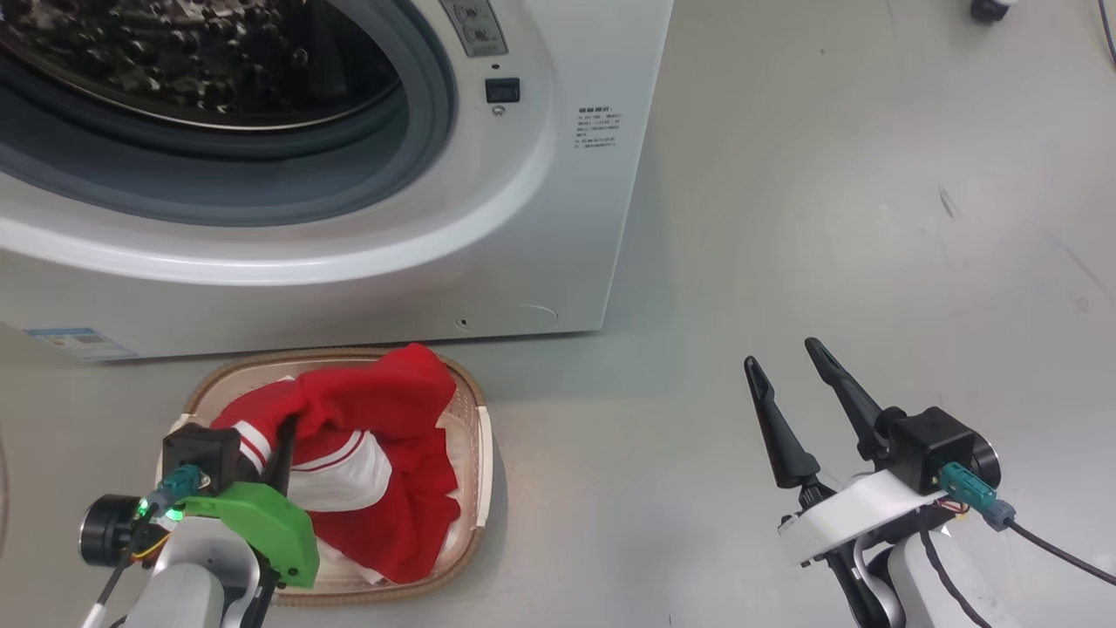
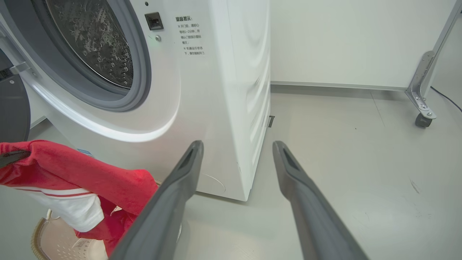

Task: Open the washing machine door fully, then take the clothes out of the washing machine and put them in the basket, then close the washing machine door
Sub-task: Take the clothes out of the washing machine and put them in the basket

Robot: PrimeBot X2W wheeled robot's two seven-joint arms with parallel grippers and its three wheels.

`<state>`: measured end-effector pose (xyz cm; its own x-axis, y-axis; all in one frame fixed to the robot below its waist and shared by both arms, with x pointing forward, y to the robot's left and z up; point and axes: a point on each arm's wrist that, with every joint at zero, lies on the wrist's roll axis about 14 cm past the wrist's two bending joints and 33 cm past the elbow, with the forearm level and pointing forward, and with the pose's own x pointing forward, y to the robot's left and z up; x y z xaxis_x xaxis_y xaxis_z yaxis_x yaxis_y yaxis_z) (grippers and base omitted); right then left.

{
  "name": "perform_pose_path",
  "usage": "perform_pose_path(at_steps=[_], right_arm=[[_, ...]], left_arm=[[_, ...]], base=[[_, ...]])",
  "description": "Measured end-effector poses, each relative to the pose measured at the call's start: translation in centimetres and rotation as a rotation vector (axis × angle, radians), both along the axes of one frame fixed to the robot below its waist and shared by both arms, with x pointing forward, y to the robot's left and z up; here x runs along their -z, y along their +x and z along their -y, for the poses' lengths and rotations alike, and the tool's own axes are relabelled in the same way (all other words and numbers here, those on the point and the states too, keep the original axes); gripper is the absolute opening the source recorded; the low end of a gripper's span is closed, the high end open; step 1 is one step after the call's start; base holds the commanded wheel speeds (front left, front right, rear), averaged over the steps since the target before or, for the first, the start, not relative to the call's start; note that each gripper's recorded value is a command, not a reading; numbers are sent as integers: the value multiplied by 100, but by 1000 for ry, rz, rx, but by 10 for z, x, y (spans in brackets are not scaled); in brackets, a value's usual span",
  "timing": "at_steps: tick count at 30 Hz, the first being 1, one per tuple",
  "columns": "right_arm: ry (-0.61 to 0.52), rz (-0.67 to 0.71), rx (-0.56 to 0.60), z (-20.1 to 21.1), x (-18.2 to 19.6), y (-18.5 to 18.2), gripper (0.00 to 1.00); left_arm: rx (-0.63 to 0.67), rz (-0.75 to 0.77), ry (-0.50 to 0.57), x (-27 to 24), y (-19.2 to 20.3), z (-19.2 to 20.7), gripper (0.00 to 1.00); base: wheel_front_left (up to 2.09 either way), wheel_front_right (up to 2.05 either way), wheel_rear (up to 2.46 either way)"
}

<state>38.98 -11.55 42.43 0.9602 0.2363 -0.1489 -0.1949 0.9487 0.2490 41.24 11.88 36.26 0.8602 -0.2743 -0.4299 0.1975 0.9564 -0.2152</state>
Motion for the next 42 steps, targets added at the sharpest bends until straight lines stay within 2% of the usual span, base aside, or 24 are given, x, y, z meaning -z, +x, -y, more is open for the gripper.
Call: perform_pose_path(at_steps=[6,16,22,32,42], right_arm=[[-11,-23,8,4,10,7,100],[-33,-64,46,20,30,20,100],[-51,-90,77,32,41,22,100],[-72,-130,98,42,57,25,100],[-89,-171,107,48,75,27,100]], left_arm=[[34,-130,20,38,-7,7,0],[81,-301,41,94,4,19,0],[51,-385,-2,120,8,26,0],[29,-441,-4,149,19,31,0],[-35,-597,38,195,-9,15,0]], base=[[0,0,0],[0,0,0],[0,0,0],[0,0,0],[0,0,0]])
